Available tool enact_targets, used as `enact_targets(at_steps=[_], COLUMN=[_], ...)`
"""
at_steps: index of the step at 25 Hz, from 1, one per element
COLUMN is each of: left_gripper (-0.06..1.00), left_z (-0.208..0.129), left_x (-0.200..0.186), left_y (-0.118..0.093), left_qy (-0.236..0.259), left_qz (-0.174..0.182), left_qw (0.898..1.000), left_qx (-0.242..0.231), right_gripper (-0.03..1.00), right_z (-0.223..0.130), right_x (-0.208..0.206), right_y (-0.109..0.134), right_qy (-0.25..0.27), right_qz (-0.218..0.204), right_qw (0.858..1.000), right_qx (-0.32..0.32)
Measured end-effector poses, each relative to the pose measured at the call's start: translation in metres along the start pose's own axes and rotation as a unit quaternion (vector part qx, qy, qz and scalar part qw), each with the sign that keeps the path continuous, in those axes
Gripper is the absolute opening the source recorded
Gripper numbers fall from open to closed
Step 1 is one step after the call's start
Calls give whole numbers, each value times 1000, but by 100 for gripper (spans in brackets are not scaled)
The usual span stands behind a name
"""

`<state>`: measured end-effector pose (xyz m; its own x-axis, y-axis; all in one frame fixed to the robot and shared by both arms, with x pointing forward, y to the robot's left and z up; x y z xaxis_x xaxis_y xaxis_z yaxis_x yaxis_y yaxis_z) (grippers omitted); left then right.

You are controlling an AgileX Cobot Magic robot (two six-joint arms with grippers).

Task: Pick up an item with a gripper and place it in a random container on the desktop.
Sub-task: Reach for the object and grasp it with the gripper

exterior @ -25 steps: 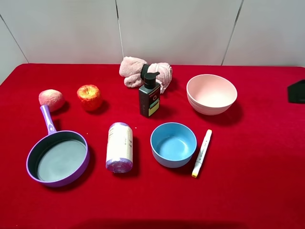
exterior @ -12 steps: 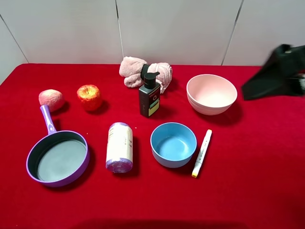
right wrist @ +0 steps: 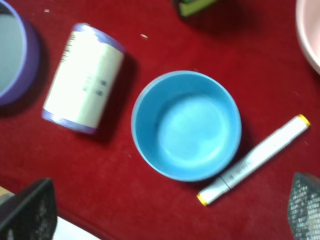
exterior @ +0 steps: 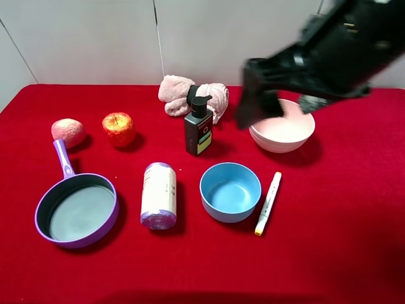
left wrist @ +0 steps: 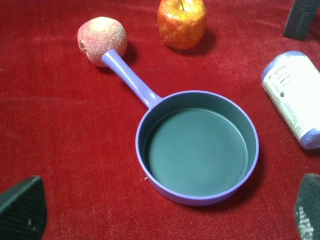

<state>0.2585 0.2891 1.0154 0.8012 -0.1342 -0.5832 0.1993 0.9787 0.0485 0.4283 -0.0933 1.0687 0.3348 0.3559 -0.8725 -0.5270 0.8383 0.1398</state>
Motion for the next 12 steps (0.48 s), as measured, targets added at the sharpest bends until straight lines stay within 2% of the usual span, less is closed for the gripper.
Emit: enact_targets(at_steps=[7, 12], left_gripper=[99, 99], left_z=[0, 0], left_x=[0, 0], left_y=[0, 0], left_qy=[0, 0], left_qz=[0, 0], left_qw=[1000, 1000], left_qx=[0, 0], right_gripper=[69, 69], right_z=[22, 31], right_x=[26, 48], right_y=[37, 53], right_qy=[32, 48], right_qz=[0, -3], right_qw=[999, 999], right_qx=[-15, 2])
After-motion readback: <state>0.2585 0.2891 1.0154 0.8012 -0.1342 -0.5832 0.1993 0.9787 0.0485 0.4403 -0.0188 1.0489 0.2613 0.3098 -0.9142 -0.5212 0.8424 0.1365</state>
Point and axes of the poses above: a point on each arm's last joint axis where the gripper is mounted, x pointing out along that axis toward the gripper, y along the wrist's bending axis when the last joint is at zero, z = x × y, the point moved 4 cm from there along x, pointing out along that axis toward the gripper, and after that the axes turned 1 degree about -x, right-handed, at the moved point
